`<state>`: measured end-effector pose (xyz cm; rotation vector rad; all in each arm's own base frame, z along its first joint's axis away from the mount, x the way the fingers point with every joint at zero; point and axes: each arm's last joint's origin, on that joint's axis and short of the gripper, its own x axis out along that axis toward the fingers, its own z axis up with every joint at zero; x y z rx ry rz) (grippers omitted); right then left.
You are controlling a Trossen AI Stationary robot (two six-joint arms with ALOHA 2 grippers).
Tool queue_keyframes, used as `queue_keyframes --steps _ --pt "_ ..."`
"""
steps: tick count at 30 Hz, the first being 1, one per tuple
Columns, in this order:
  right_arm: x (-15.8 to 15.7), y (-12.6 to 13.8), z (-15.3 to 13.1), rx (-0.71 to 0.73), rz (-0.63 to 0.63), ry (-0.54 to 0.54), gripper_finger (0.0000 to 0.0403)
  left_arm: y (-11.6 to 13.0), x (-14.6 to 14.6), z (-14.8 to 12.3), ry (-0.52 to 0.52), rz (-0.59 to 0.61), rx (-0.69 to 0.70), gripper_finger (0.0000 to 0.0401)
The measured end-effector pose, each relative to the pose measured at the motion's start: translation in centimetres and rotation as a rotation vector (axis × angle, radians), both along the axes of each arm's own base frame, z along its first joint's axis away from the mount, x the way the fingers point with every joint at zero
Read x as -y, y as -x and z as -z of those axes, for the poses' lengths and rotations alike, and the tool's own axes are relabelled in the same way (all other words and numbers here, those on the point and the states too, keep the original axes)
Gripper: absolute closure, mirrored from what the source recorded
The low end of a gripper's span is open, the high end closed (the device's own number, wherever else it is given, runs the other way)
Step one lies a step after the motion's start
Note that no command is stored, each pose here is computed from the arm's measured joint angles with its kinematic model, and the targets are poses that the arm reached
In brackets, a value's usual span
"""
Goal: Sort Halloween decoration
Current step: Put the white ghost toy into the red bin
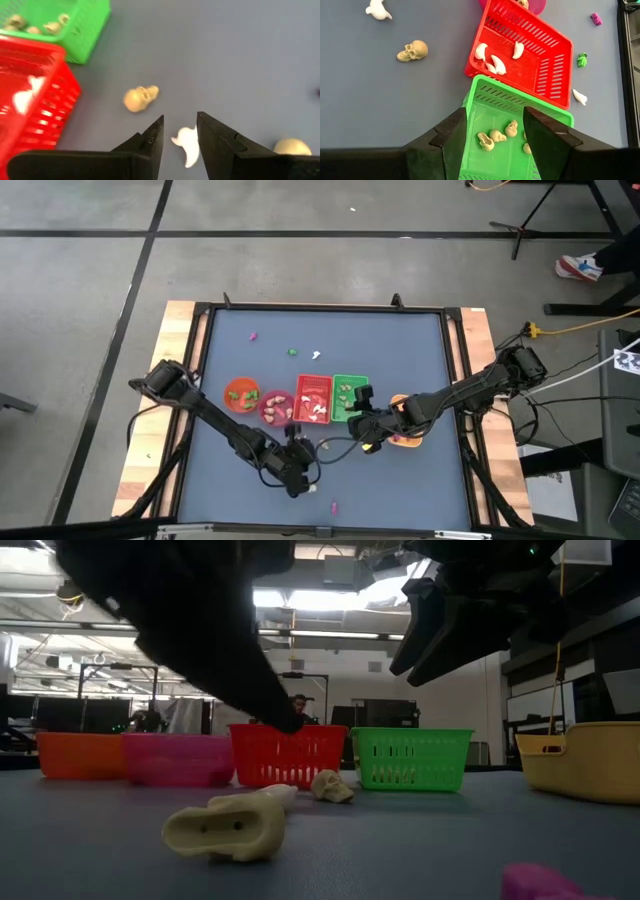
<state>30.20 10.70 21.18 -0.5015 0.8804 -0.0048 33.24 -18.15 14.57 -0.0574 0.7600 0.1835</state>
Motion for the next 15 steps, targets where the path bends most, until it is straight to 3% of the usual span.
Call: queue_keyframes --steps 7,15 --pt "0.0 0.0 0.0 -0.004 -0.007 -0.010 0.0207 -0.2 0.0 0.5 0.050 0.040 -0.038 0.0300" --pt "0.0 0.0 0.0 -0.004 -0.007 -0.010 0.0207 -0.1 0.3 2.3 0.029 0.049 -0.088 0.0300"
